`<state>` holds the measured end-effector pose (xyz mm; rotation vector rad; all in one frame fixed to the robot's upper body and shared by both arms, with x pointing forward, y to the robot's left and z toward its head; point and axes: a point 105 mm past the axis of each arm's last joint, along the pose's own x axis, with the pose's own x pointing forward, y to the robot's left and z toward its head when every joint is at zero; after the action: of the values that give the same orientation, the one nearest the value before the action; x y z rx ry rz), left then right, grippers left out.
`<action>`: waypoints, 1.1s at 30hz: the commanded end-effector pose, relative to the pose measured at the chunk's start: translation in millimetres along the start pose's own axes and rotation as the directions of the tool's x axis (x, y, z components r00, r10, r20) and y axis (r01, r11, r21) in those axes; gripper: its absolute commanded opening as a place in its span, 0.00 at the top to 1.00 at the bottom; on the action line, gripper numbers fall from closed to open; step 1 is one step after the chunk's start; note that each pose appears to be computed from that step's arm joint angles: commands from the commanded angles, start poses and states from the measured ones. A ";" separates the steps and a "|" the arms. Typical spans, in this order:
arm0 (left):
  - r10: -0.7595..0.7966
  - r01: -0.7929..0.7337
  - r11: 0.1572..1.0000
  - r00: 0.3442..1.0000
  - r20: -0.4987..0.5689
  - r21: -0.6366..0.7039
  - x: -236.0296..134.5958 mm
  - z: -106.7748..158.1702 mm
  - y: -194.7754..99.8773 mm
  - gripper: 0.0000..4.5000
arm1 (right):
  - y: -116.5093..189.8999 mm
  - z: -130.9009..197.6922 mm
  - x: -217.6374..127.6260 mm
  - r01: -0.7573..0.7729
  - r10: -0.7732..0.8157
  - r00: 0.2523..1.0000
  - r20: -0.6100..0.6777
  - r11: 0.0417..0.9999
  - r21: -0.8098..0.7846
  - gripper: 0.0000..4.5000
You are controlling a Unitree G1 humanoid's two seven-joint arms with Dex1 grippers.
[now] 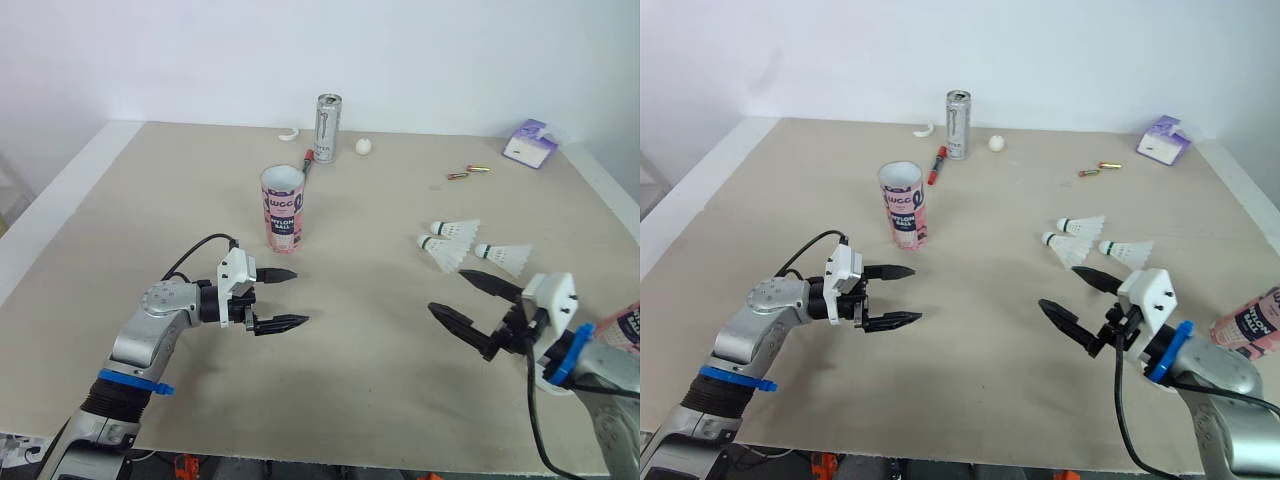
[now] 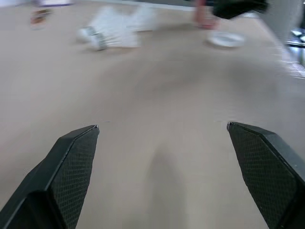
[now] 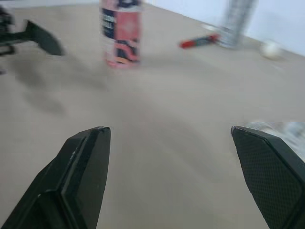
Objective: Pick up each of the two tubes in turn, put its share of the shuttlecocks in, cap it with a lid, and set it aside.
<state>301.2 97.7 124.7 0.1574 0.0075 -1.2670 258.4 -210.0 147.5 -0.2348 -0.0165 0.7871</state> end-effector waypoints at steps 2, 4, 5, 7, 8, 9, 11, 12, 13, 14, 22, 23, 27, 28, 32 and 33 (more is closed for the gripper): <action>0.261 -0.261 0.965 0.965 0.021 -0.008 -14.1 8.9 27.8 0.00 | 0.0 -1.2 23.9 -0.123 0.124 0.992 0.015 0.991 -0.047 0.03; 0.381 -0.380 0.924 0.925 0.017 -0.037 -23.6 6.0 40.1 0.00 | -1.3 0.0 35.9 -0.152 0.153 0.987 0.038 0.988 -0.041 0.03; 0.445 -0.444 0.895 0.896 0.013 -0.042 -28.1 4.6 46.5 0.00 | -2.4 1.2 42.1 -0.162 0.164 0.985 0.050 0.986 -0.037 0.03; 0.539 -0.538 0.841 0.842 0.007 -0.056 -32.9 2.4 55.8 0.00 | -3.2 2.9 51.1 -0.183 0.185 0.981 0.063 0.982 -0.044 0.03; 0.569 -0.567 0.821 0.822 0.009 -0.069 -33.6 2.5 58.5 0.00 | -3.3 3.6 53.8 -0.189 0.192 0.979 0.065 0.981 -0.050 0.03; 0.591 -0.588 0.804 0.807 0.013 -0.084 -33.2 2.6 60.5 0.00 | -3.6 4.6 56.5 -0.192 0.195 0.978 0.070 0.980 -0.052 0.03; 0.607 -0.604 0.792 0.794 0.012 -0.094 -29.1 1.5 60.6 0.00 | -4.4 5.9 60.9 -0.195 0.199 0.977 0.075 0.979 -0.058 0.03; 0.609 -0.605 0.791 0.793 0.010 -0.093 -26.2 0.5 59.8 0.00 | -5.0 6.0 62.5 -0.194 0.199 0.977 0.076 0.979 -0.062 0.03; 0.612 -0.609 0.788 0.791 0.008 -0.091 -23.1 -0.6 59.7 0.00 | -6.3 6.4 63.8 -0.188 0.193 0.978 0.078 0.980 -0.067 0.03; 0.616 -0.613 0.785 0.788 0.007 -0.091 -21.3 -1.2 59.9 0.00 | -7.2 6.7 64.8 -0.184 0.189 0.979 0.079 0.980 -0.070 0.03; 0.623 -0.620 0.778 0.782 -0.008 -0.100 -11.1 -4.5 71.4 0.00 | -13.0 7.4 67.1 -0.157 0.165 0.984 0.074 0.982 -0.104 0.03; 0.620 -0.618 0.780 0.784 -0.012 -0.097 -9.5 -4.9 73.8 0.00 | -13.7 7.9 67.0 -0.152 0.160 0.984 0.075 0.983 -0.105 0.03; 0.613 -0.613 0.787 0.790 -0.023 -0.071 -2.2 -5.9 82.8 0.00 | -14.6 8.3 67.6 -0.137 0.146 0.986 0.076 0.984 -0.113 0.03; 0.611 -0.611 0.789 0.791 -0.023 -0.067 -0.7 -5.7 84.8 0.00 | -14.8 8.3 67.8 -0.133 0.142 0.987 0.077 0.985 -0.114 0.03; 0.597 -0.598 0.800 0.802 -0.025 -0.053 5.5 -4.7 90.6 0.00 | -15.4 8.7 68.6 -0.117 0.126 0.988 0.087 0.988 -0.104 0.03; 0.594 -0.595 0.802 0.804 -0.024 -0.050 6.8 -4.2 92.1 0.00 | -15.9 9.2 68.9 -0.109 0.118 0.988 0.094 0.990 -0.094 0.03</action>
<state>388.1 122.7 118.2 0.0788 0.0456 -0.6118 316.2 -171.3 142.2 -0.2753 -0.0806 0.9257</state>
